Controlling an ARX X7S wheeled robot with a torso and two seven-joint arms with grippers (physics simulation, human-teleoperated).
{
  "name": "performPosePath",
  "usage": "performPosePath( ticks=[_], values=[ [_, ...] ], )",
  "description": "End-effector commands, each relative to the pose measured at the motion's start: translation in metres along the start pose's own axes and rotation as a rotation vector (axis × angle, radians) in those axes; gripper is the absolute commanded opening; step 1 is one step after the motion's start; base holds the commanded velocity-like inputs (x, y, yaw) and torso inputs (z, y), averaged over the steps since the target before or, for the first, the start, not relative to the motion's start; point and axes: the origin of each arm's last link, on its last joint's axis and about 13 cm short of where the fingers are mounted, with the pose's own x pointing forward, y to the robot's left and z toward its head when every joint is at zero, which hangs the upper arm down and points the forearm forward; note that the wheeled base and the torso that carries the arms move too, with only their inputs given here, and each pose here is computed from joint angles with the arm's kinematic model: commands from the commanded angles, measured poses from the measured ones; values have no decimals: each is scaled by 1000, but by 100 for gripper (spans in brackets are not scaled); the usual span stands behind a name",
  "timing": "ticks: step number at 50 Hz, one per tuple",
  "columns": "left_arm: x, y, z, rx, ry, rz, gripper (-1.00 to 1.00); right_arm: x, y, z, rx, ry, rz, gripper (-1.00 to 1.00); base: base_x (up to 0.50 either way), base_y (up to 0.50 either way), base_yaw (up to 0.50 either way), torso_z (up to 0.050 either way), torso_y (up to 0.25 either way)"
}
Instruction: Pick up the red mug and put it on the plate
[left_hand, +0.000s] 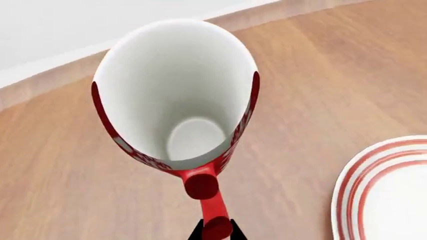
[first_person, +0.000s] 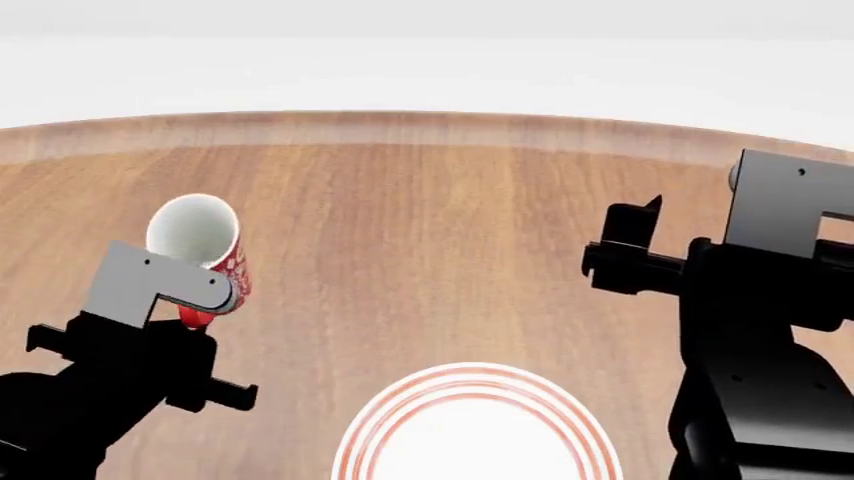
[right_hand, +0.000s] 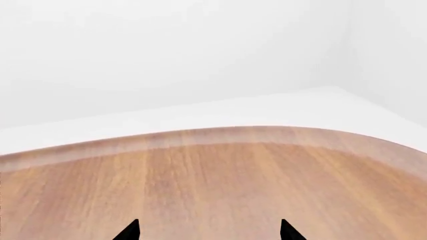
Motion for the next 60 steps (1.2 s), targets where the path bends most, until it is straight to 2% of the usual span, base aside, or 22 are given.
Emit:
performPosePath(
  ticks=[1, 12, 28, 44, 50, 60],
  values=[
    [0, -14, 8, 84, -33, -98, -100, 0, 1, 1, 1, -4, 2, 100, 0, 0, 0, 0, 0],
    [1, -26, 3, 147, -24, -203, -100, 0, 2, 3, 4, -5, 0, 100, 0, 0, 0, 0, 0],
    [1, -37, 1, 212, -22, -298, -100, 0, 3, 3, 6, -7, -1, 100, 0, 0, 0, 0, 1],
    [4, -54, 12, 250, 5, -430, -100, 0, 3, 5, 8, -7, 1, 100, 0, 0, 0, 0, 0],
    [6, -61, 14, 281, 14, -448, -100, -1, 3, 2, 9, -6, 3, 100, 0, 0, 0, 0, 0],
    [14, -69, 17, 284, 33, -509, -100, 0, 3, 2, 9, -4, 4, 100, 0, 0, 0, 0, 1]
  ],
)
